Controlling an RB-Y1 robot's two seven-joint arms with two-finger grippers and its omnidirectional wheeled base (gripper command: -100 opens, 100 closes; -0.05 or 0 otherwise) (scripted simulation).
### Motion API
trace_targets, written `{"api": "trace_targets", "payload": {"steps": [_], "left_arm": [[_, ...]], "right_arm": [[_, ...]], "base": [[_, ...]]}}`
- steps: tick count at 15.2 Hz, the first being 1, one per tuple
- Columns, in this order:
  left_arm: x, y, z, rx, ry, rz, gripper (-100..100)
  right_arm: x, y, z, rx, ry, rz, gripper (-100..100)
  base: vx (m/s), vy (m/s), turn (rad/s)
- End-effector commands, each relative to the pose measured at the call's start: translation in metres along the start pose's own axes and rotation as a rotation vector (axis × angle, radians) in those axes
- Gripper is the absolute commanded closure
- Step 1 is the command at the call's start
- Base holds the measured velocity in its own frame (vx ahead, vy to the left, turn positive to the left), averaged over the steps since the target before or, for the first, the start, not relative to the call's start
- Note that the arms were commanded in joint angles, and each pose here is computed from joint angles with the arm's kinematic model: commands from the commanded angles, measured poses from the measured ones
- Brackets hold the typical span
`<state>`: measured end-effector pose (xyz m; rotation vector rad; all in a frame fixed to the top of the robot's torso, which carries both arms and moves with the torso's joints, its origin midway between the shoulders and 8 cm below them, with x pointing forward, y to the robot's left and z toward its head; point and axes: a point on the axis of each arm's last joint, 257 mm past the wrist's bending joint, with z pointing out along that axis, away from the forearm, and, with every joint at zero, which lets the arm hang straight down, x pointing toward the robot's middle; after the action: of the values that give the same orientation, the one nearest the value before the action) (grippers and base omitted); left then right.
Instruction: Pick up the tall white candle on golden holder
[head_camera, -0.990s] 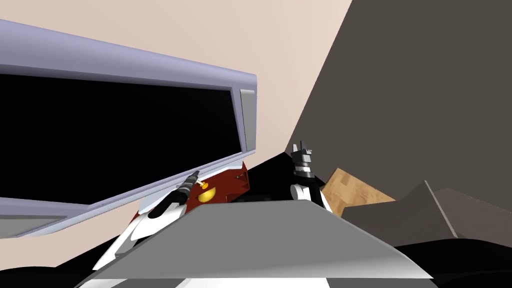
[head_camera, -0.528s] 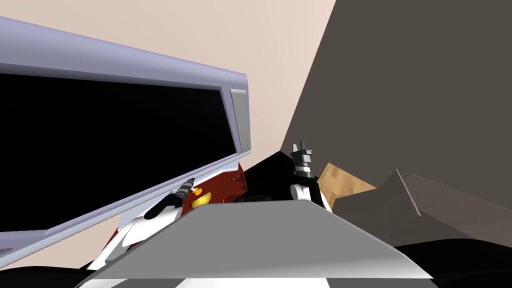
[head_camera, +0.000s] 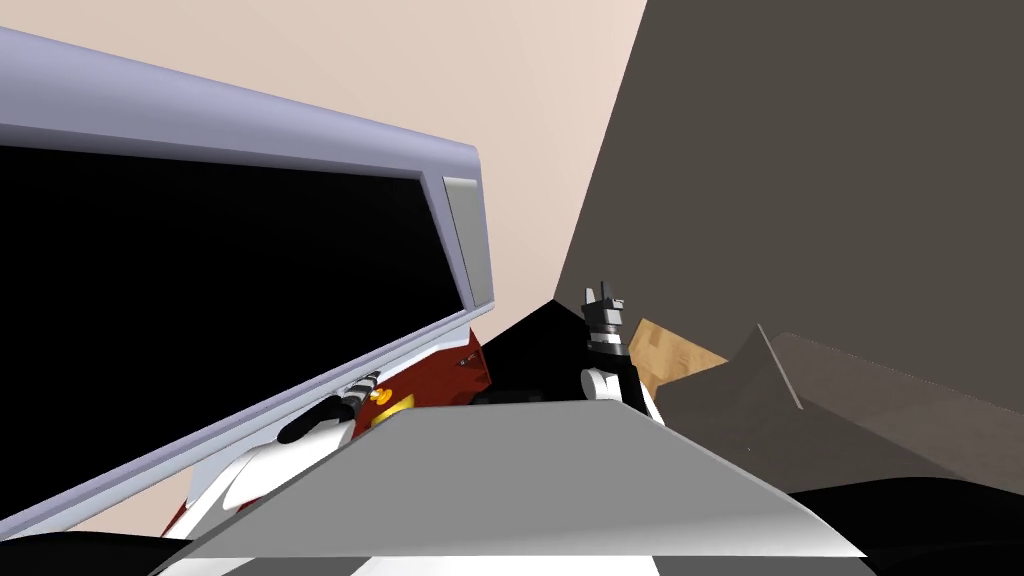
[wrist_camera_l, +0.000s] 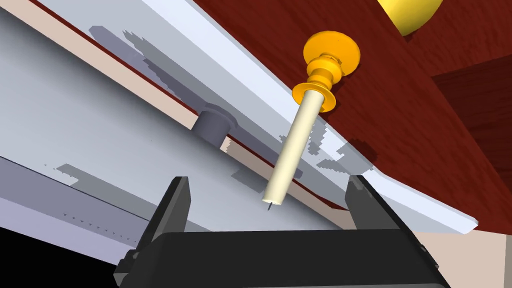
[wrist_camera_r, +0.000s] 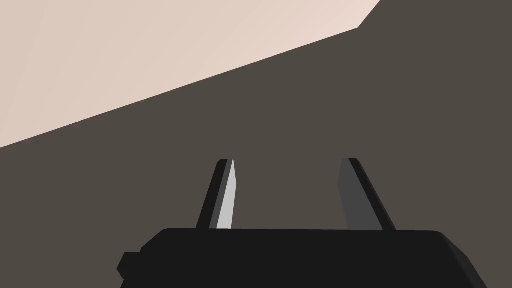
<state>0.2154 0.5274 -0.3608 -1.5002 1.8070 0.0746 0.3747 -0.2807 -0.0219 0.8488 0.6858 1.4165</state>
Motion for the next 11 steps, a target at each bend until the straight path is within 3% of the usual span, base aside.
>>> {"api": "trace_targets", "payload": {"steps": [1,6,8,11], "left_arm": [[0.0,0.009,-0.001,-0.032,0.009,0.003,-100],[-0.001,0.053,-0.003,-0.164,0.038,0.012,-100],[0.001,0.057,-0.004,-0.178,0.043,0.012,-100],[0.001,0.082,-0.008,-0.255,0.065,0.014,-100]], "right_arm": [[0.0,0.0,0.0,0.0,0.0,0.0,0],[0.0,0.0,0.0,0.0,0.0,0.0,0],[0.0,0.0,0.0,0.0,0.0,0.0,0],[0.0,0.0,0.0,0.0,0.0,0.0,0]], "base": [[0.017,0.0,-0.055],[0.025,-0.001,-0.15],[0.022,0.001,-0.09],[0.02,0.002,-0.119]]}}
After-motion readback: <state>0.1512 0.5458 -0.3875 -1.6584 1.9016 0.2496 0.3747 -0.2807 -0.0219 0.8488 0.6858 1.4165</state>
